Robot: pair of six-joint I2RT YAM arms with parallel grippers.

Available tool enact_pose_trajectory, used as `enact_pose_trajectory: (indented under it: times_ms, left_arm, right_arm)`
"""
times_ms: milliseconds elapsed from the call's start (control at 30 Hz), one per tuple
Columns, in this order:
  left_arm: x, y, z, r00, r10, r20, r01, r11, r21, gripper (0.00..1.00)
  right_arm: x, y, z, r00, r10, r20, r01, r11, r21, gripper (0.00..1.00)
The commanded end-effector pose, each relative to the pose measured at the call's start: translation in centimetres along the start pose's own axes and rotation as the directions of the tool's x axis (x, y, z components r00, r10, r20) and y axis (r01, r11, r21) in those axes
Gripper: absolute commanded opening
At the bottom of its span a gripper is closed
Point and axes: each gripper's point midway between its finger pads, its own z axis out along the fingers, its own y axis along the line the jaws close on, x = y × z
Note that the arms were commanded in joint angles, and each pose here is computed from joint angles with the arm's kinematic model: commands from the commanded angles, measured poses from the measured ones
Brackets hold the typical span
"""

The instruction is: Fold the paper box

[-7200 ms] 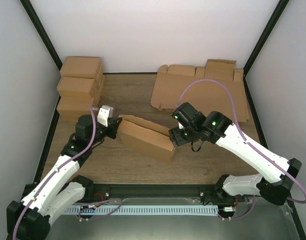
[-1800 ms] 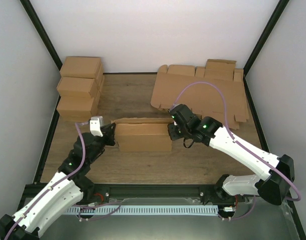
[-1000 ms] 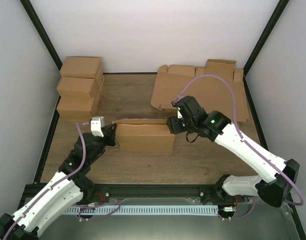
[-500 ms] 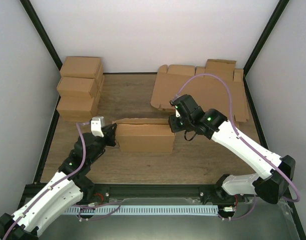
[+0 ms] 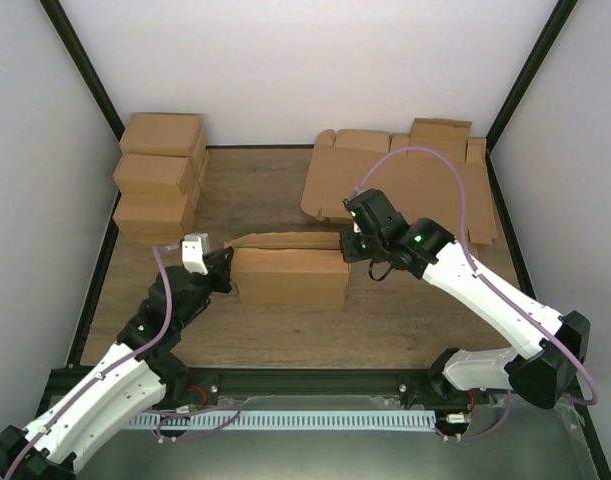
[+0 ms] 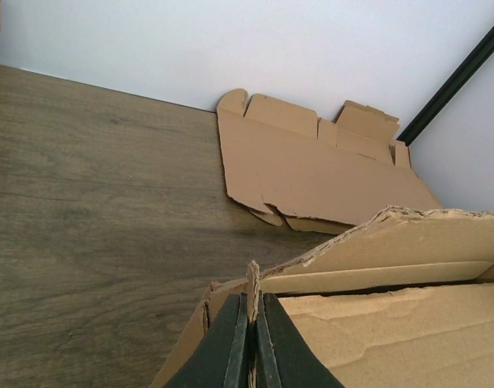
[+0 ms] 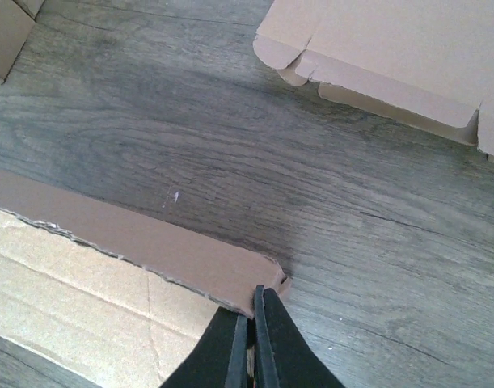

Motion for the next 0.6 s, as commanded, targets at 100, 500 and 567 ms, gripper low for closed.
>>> enact_pose_trajectory:
  times_ms: [100,500,567]
  left_arm:
    - [2.3,0.4,0.0,0.996,0.021,-0.092,-0.022,1.000,-0.012,0.04]
    - [3.1,0.4,-0.4,0.993,-0.009,-0.121,0.009,1.000,-0.004,0.09]
    - [3.2,0.3,-0.3,0.992,-0.017,-0.126,0.017,1.000,-0.001,0.10]
  right_arm:
    - [3.3,0.0,0.7,0.996,0.046,-0.077,-0.047,0.999,-0.018,0.01]
    - [7.5,-0.1,2.3,0.988,0.051,-0.146,-0.056,0.998,-0.029,0.01]
    - [7.8,-0.1,2.4,0.988,0.052,-0.147,-0.058,0.998,-0.032,0.01]
